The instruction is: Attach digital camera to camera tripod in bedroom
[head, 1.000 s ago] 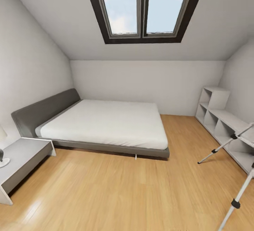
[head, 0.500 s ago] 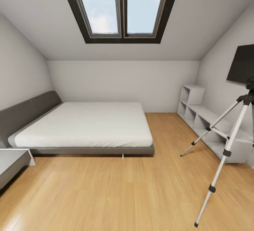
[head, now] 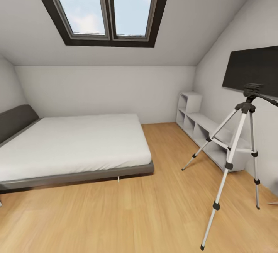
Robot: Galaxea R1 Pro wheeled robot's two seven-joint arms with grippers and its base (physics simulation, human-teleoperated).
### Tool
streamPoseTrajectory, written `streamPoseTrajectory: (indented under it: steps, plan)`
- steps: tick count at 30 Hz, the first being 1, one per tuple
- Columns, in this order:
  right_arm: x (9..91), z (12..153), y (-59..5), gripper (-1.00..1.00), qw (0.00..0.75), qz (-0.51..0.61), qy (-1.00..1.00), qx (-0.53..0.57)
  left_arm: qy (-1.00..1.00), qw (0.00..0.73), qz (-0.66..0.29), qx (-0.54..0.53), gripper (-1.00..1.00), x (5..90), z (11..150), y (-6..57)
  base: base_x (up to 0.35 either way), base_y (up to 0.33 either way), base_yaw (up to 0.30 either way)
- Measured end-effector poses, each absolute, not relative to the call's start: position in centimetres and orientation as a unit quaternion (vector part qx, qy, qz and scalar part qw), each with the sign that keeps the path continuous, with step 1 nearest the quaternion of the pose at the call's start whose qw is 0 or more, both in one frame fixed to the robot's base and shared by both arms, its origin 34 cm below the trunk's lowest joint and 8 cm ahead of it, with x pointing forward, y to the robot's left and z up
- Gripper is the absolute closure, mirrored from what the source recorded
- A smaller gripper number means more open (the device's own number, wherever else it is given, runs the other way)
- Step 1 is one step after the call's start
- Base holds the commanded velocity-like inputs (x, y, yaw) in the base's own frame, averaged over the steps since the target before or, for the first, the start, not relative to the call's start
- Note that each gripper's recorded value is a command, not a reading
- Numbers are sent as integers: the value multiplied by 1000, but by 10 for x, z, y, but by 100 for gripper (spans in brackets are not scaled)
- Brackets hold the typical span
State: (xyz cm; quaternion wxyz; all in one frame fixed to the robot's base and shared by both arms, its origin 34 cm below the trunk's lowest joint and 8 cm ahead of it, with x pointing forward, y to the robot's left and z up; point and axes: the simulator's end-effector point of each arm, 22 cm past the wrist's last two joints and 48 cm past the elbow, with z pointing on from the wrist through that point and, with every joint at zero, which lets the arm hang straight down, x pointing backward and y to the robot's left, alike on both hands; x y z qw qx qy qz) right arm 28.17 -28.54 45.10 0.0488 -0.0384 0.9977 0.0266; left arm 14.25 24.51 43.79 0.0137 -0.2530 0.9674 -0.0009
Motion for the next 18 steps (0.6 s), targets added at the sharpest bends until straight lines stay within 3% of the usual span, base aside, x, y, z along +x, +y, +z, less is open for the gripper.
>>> streamPoseTrajectory:
  steps: [7, 18]
  plan:
    - [282, 451, -285, -100, 49, 27, 998, -38, 967, 14, -1, -253, -100, 143, 438, 245, 273, 0, -300]
    - [282, 451, -285, -100, 48, 27, 998, -38, 967, 14, 1, -253, -100, 143, 438, 247, 33, 0, -300]
